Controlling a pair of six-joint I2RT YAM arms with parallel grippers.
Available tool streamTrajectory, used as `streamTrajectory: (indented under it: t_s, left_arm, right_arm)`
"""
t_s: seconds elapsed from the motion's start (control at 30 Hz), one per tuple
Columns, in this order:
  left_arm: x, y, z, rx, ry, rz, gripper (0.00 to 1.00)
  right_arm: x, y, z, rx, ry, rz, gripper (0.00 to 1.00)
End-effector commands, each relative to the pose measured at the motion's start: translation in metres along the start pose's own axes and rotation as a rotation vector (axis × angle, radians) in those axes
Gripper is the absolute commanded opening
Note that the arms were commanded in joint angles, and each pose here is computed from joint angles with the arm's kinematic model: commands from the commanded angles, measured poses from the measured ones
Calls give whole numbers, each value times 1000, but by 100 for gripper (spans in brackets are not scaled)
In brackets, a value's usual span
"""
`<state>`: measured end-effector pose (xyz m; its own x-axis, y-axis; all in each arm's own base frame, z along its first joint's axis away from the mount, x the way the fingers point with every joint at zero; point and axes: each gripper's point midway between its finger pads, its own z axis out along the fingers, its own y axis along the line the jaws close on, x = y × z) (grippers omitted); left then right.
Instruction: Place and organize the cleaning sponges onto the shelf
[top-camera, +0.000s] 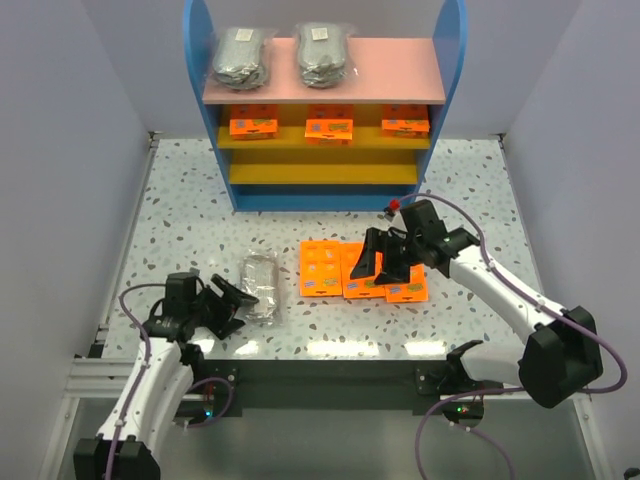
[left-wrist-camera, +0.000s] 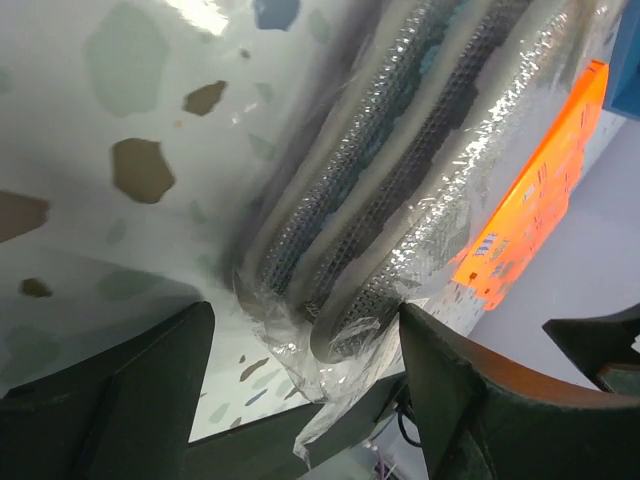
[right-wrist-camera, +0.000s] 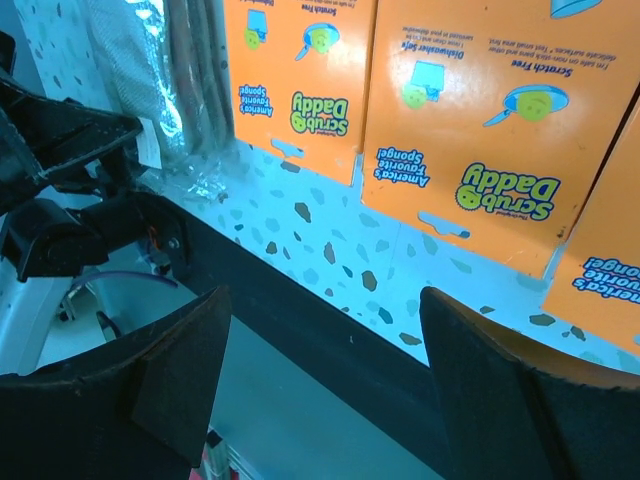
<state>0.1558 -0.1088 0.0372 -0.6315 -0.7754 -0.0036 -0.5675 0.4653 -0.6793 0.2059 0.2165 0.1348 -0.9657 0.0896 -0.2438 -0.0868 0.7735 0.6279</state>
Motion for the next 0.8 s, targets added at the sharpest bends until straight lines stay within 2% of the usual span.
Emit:
streamTrajectory:
  t_s: [0.0, 0.2, 0.43, 0.63, 0.7, 0.77]
  left_arm:
    - [-3, -31, 7, 112, 6, 49, 79]
    - [19, -51, 22, 164, 85, 62, 79]
    - [34, -58, 29, 214, 139, 47, 78]
    - [30, -62, 14, 205, 94, 77, 79]
    - [24, -69, 3, 199, 53, 82, 79]
    - [20, -59, -8, 143, 3, 83, 80]
  right_arm:
    - [8, 14, 5, -61, 24, -15, 80]
    - [38, 49, 33, -88, 86, -57, 80]
    - [64, 83, 65, -122, 118, 36, 81]
    - [77, 101, 87, -149, 91, 166, 81]
    - [79, 102, 97, -139, 80, 222, 81]
    - [77, 106, 104, -152, 56, 256, 82]
